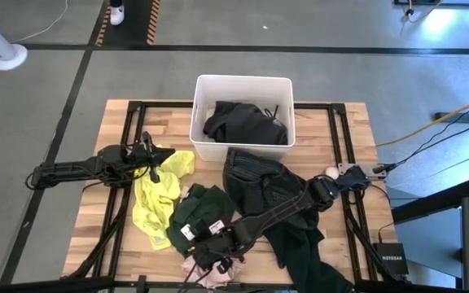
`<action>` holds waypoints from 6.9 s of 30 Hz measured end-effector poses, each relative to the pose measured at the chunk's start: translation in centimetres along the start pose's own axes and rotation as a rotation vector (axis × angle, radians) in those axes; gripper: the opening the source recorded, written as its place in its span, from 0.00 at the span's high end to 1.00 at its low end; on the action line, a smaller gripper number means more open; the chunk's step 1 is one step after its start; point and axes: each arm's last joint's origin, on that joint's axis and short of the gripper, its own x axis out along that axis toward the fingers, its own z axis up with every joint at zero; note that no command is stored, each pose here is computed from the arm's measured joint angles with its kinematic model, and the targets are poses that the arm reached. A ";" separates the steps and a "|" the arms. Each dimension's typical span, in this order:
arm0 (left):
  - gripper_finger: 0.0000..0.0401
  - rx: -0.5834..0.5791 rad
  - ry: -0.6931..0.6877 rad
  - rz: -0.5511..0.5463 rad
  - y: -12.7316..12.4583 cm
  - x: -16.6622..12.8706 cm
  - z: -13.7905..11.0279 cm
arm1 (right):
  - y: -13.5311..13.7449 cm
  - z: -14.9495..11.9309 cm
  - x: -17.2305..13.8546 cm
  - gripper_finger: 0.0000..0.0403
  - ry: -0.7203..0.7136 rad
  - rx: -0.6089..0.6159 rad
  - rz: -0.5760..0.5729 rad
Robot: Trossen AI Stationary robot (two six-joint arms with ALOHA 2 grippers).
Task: Sort clothes
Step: Put the white sock into the white laundry organizer, then put the red underwear into the white laundry organizer
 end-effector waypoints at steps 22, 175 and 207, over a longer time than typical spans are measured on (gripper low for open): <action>0.97 -0.004 0.000 0.000 0.0 0.0 0.0 | -0.5 -0.3 0.2 0.95 0.017 0.006 -0.029; 0.97 0.045 0.000 0.000 0.0 0.0 0.0 | 2.7 -10.4 -1.3 0.91 0.011 0.681 -0.335; 0.97 0.030 0.000 0.000 0.0 0.0 0.0 | -2.6 -2.4 -8.5 0.97 -0.019 0.667 -0.453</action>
